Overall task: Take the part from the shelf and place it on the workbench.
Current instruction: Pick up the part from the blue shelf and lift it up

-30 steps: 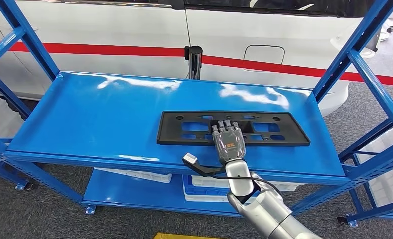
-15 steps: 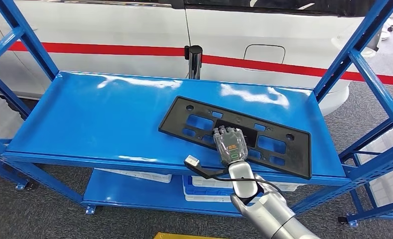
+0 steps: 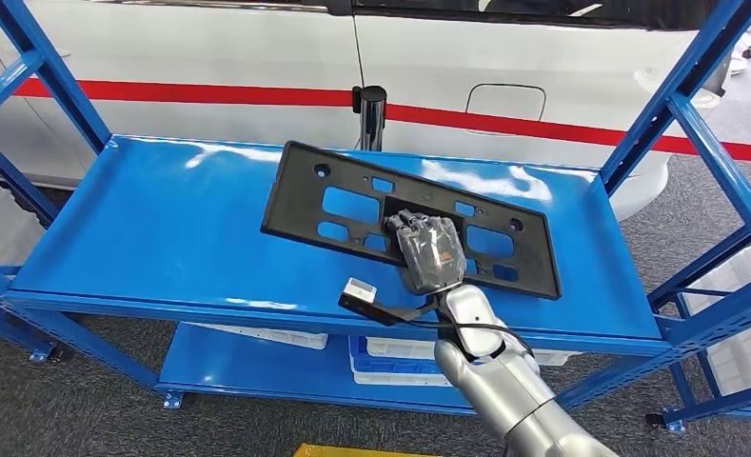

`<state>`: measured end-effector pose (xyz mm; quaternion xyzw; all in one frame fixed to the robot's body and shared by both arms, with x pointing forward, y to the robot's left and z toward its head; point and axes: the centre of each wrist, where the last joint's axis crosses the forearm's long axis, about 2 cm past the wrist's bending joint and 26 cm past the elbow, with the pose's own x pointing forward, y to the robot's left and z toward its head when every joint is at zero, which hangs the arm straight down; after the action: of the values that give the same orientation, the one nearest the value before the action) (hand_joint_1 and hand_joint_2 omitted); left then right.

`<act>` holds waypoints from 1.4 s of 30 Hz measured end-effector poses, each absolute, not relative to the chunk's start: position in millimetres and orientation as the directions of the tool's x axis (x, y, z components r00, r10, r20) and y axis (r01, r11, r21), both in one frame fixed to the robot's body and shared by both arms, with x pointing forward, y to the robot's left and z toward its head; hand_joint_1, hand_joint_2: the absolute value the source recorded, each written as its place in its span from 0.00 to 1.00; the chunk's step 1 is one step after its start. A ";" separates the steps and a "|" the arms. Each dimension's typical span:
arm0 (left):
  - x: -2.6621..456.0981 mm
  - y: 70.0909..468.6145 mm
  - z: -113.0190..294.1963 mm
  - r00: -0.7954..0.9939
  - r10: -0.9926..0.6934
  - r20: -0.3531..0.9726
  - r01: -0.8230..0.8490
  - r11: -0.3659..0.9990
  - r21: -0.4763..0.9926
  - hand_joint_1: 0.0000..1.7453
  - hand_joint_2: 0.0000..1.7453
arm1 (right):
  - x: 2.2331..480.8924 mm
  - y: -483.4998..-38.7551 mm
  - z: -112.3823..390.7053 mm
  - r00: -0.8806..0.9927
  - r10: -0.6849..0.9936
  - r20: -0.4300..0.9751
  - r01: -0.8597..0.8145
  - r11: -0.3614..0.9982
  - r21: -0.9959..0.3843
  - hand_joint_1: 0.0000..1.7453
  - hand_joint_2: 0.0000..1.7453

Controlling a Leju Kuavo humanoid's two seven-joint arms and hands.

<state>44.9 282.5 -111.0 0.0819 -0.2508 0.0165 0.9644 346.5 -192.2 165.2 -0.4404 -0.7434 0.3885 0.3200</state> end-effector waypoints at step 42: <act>48.4 276.7 -110.3 0.878 0.020 0.478 -0.119 0.977 0.179 0.00 1.00 | 325.0 -192.2 345.1 -0.873 -0.106 0.476 -0.185 0.975 -0.123 1.00 1.00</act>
<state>48.4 276.7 -110.3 0.1020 -0.2441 0.0360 0.9637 325.0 -192.2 345.1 0.0754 -0.9642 0.0828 0.2404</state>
